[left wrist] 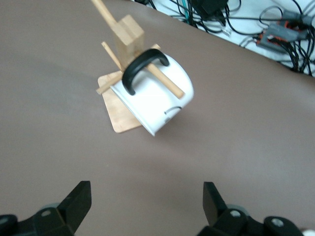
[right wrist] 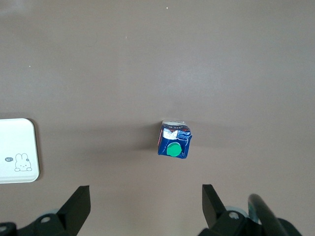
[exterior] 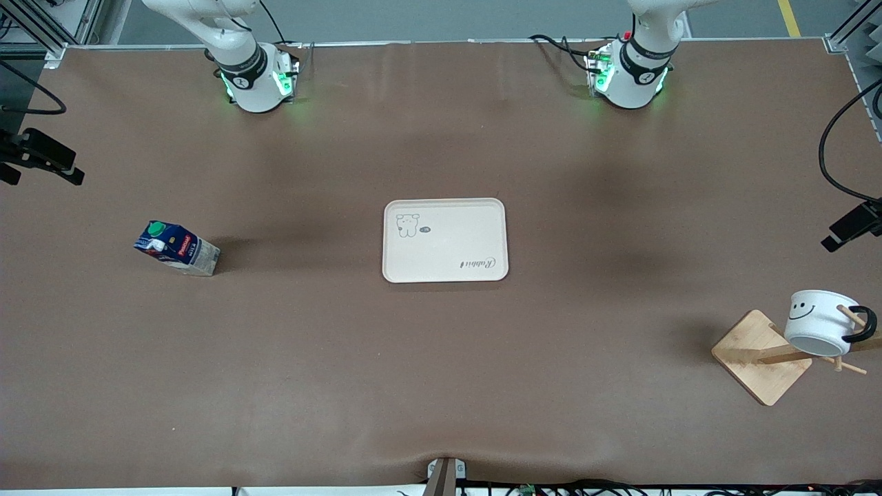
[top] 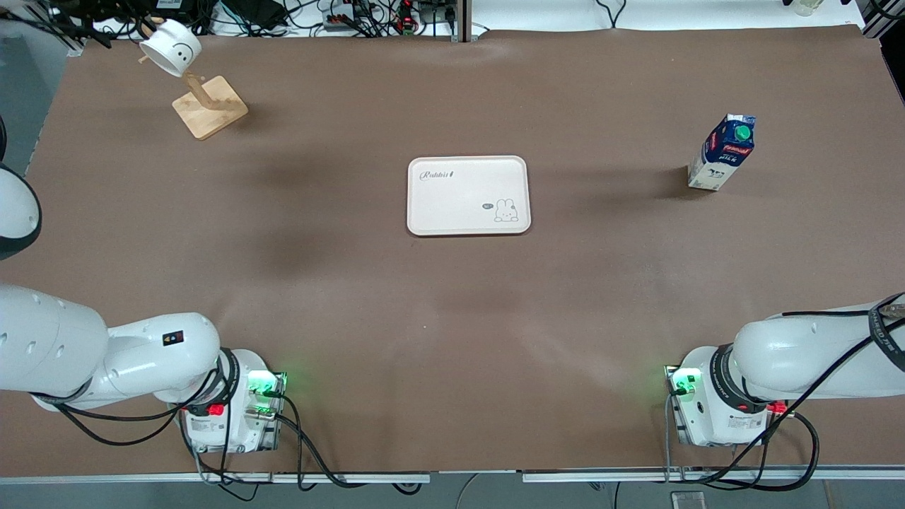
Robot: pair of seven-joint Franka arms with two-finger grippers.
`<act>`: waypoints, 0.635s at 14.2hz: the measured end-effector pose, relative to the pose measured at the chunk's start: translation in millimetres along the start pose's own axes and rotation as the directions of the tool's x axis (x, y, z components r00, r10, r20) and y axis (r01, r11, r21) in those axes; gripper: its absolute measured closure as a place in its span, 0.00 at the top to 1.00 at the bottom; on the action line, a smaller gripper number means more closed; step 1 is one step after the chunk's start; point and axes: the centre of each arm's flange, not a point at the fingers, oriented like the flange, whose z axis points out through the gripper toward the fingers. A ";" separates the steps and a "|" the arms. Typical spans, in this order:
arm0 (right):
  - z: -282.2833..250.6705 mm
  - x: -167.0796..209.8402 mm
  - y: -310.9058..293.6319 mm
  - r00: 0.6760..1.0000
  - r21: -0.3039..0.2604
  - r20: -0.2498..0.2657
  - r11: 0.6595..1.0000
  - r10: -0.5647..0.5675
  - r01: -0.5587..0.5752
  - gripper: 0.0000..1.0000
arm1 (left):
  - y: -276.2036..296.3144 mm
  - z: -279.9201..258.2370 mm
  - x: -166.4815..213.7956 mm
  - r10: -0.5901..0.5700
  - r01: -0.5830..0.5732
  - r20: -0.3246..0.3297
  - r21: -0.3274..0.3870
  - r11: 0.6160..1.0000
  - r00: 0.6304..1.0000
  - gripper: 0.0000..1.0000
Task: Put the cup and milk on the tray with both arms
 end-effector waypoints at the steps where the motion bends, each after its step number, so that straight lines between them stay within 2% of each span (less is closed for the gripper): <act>1: -0.1 0.1 0.0 1.000 0.000 -0.001 1.000 0.000 0.000 1.00 | -4.3 8.9 -1.4 -0.008 0.008 -0.029 -0.001 1.000 1.000 1.00; 4: -0.1 0.2 0.0 1.000 0.000 -0.002 1.000 0.000 0.000 1.00 | -10.3 27.3 -4.5 -0.038 0.036 -0.109 -0.024 0.999 0.993 1.00; 9: -0.1 0.2 0.0 1.000 0.000 -0.002 1.000 0.000 0.000 1.00 | -10.1 52.8 1.4 -0.076 0.066 -0.180 -0.061 0.996 0.981 1.00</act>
